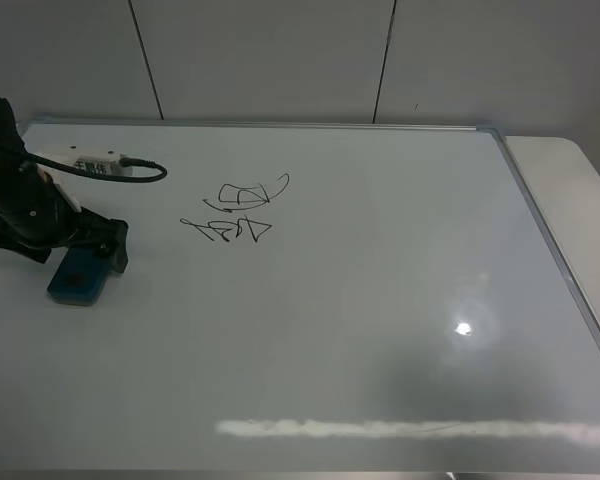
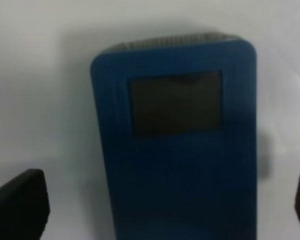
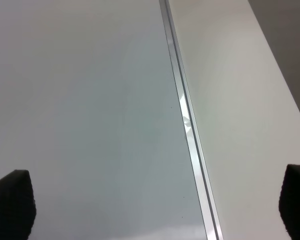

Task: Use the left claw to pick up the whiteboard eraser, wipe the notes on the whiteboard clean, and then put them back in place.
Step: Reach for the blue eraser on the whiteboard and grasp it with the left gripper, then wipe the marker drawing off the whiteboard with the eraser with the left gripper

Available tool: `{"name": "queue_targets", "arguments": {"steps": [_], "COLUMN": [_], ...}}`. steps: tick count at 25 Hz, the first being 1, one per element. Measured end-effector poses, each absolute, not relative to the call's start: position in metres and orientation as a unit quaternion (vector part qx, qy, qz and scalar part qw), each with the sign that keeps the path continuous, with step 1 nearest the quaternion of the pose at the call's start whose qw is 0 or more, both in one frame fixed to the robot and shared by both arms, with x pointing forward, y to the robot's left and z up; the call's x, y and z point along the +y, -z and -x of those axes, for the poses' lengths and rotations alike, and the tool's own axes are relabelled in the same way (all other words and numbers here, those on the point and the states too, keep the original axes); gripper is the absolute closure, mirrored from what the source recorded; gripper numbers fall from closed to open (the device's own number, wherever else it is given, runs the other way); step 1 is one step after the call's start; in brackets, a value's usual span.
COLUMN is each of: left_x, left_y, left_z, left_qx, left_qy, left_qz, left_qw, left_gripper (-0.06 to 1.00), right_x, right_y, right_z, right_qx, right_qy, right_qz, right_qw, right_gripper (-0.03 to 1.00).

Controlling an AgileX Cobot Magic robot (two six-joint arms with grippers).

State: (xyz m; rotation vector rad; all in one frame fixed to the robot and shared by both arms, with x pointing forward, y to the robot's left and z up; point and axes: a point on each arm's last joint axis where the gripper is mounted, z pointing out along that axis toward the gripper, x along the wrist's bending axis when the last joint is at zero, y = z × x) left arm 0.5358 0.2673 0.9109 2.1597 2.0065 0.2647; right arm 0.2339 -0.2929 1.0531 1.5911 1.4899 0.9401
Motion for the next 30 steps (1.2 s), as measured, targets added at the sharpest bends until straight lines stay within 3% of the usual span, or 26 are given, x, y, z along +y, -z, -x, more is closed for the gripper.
{"name": "queue_targets", "arguments": {"steps": [4, 6, 8, 20, 25, 30], "left_x": [0.268, 0.268, 0.268, 0.269, 0.259, 0.213], "left_y": [-0.911, -0.910, -0.910, -0.917, -0.958, -0.986], "left_z": [-0.534, -0.533, -0.531, -0.528, -0.546, -0.564], "left_qx": [0.676, 0.677, 0.677, 0.679, 0.661, 0.597], "left_qy": [-0.084, -0.079, -0.074, -0.066, -0.079, -0.098], "left_qz": [-0.727, -0.728, -0.728, -0.729, -0.740, -0.784], "left_qw": [0.084, 0.079, 0.072, 0.061, 0.098, 0.137], "left_gripper": [-0.02, 0.12, 0.41, 0.39, 0.39, 0.39], "right_x": [-0.293, -0.293, -0.293, -0.293, -0.293, -0.293], "right_y": [-1.053, -1.053, -1.053, -1.053, -1.053, -1.053], "right_z": [-0.234, -0.234, -0.234, -0.234, -0.234, -0.234], "right_qx": [0.582, 0.582, 0.582, 0.582, 0.582, 0.582], "right_qy": [-0.367, -0.367, -0.367, -0.367, -0.367, -0.367], "right_qz": [-0.621, -0.621, -0.621, -0.621, -0.621, -0.621], "right_qw": [0.375, 0.375, 0.375, 0.375, 0.375, 0.375], "right_gripper": [0.00, 0.00, 0.00, 0.00, 0.00, 0.00]}}
